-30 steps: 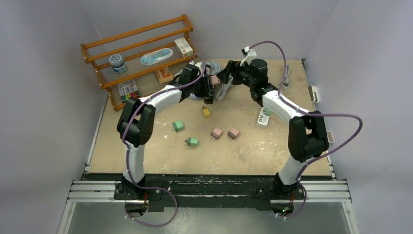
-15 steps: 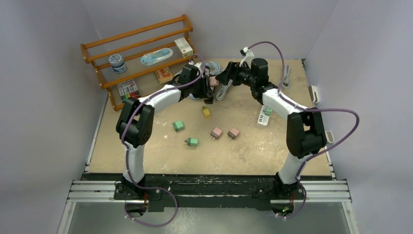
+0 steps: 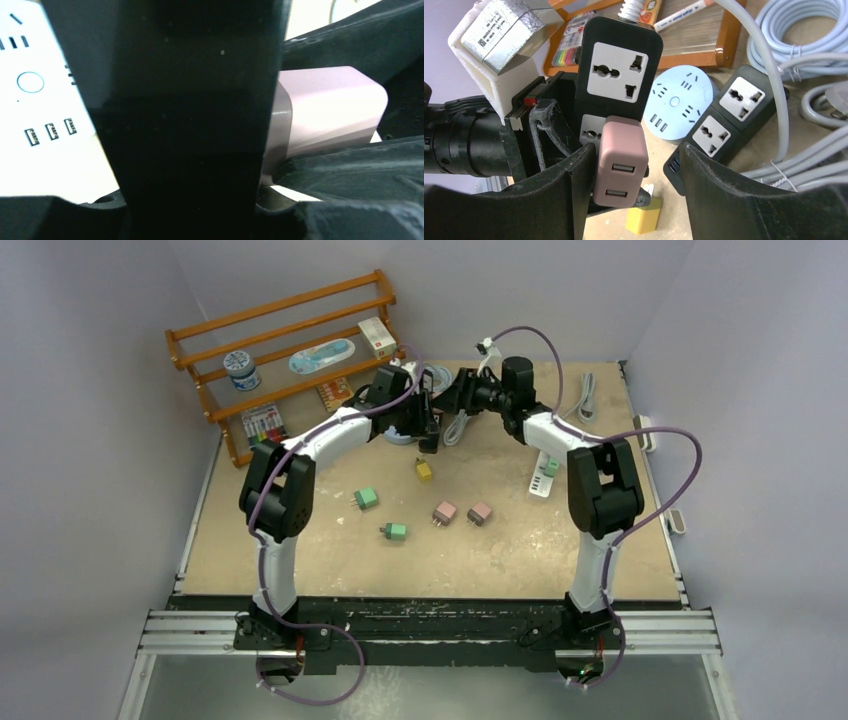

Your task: Pull the plug off the socket

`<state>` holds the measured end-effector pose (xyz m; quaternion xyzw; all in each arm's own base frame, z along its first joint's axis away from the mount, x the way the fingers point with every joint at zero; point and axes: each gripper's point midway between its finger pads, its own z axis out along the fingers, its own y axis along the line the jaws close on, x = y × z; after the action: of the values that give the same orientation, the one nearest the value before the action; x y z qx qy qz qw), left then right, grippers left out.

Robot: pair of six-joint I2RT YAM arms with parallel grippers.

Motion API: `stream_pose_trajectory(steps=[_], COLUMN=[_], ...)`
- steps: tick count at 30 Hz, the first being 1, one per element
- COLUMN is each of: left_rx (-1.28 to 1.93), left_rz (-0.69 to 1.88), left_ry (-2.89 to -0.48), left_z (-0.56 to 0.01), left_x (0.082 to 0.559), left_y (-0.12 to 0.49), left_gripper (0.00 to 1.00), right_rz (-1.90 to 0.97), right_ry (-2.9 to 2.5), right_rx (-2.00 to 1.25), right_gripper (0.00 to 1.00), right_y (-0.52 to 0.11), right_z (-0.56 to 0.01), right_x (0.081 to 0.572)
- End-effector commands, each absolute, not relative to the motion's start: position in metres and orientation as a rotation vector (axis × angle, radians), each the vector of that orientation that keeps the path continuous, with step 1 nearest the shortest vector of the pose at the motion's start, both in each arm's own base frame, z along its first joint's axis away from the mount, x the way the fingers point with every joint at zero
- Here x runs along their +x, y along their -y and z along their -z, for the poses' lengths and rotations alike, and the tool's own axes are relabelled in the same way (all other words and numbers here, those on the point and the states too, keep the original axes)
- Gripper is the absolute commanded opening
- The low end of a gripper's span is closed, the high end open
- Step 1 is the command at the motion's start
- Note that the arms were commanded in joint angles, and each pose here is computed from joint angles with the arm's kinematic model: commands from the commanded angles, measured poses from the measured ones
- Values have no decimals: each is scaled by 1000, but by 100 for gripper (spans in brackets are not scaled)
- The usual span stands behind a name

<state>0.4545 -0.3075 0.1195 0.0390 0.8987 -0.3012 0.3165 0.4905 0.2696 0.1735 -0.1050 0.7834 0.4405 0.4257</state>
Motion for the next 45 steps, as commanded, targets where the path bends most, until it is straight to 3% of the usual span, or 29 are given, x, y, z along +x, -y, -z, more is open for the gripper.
stream_pose_trajectory(steps=[1, 3, 4, 5, 6, 7, 9, 13, 15, 17, 18, 21, 23, 24, 25, 27, 31, 38, 40, 45], left_rx=[153, 161, 164, 170, 176, 186, 195, 85, 30, 3, 2, 16, 25, 24, 23, 24, 68, 238, 251, 157], left_rz=[894, 905, 910, 913, 917, 914, 896, 807, 773, 753, 749, 759, 758, 754, 756, 759, 775, 975, 951, 777], left_ry=[-2169, -2163, -2164, -2164, -2173, -2183, -2204, -2249, -2260, -2263, -2267, -2282, -2286, -2303, -2303, -2314, -2305, -2339, -2393, -2512], left_z=[-181, -183, -183, -184, -182, -178, -173, -155, -146, -139, -136, -130, -130, -124, -125, -119, -119, -111, -99, -81], left_x=[481, 484, 485, 486, 486, 487, 487, 503, 509, 514, 516, 522, 528, 530, 532, 536, 542, 536, 534, 532], left_y=[327, 330, 331, 333, 334, 334, 333, 312, 301, 297, 298, 303, 306, 306, 307, 308, 314, 344, 337, 289], left_gripper=[0, 0, 0, 0, 0, 0, 0, 0, 0, 0, 0, 0, 0, 0, 0, 0, 0, 0, 11, 61], right_rz=[-1170, -1196, -1221, -1254, -1280, -1278, -1194, -689, -886, -1326, -1398, -873, -1120, -1174, -1041, -776, -915, -819, -806, -810], right_ry=[-1861, -1865, -1865, -1869, -1864, -1871, -1898, -1961, -1888, -1727, -1712, -1834, -1683, -1631, -1704, -1791, -1728, -2112, -2161, -2252], right_rx=[-327, -331, -340, -349, -352, -334, -275, -148, -240, -373, -365, -259, -365, -252, -123, -217, -150, -147, -143, -151], right_gripper=[63, 56, 45, 28, 2, 0, 0, 0, 0, 0, 0, 0, 0, 0, 0, 0, 0, 0, 0, 0], right_y=[-281, -284, -286, -289, -290, -287, -278, -229, -233, -244, -244, -224, -229, -216, -198, -202, -189, -172, -167, -168], right_z=[-209, -209, -209, -208, -209, -209, -206, -204, -225, -260, -266, -259, -290, -304, -294, -292, -305, -178, -151, -116], right_x=[496, 495, 492, 488, 486, 487, 497, 529, 513, 476, 471, 509, 474, 477, 496, 502, 484, 453, 436, 405])
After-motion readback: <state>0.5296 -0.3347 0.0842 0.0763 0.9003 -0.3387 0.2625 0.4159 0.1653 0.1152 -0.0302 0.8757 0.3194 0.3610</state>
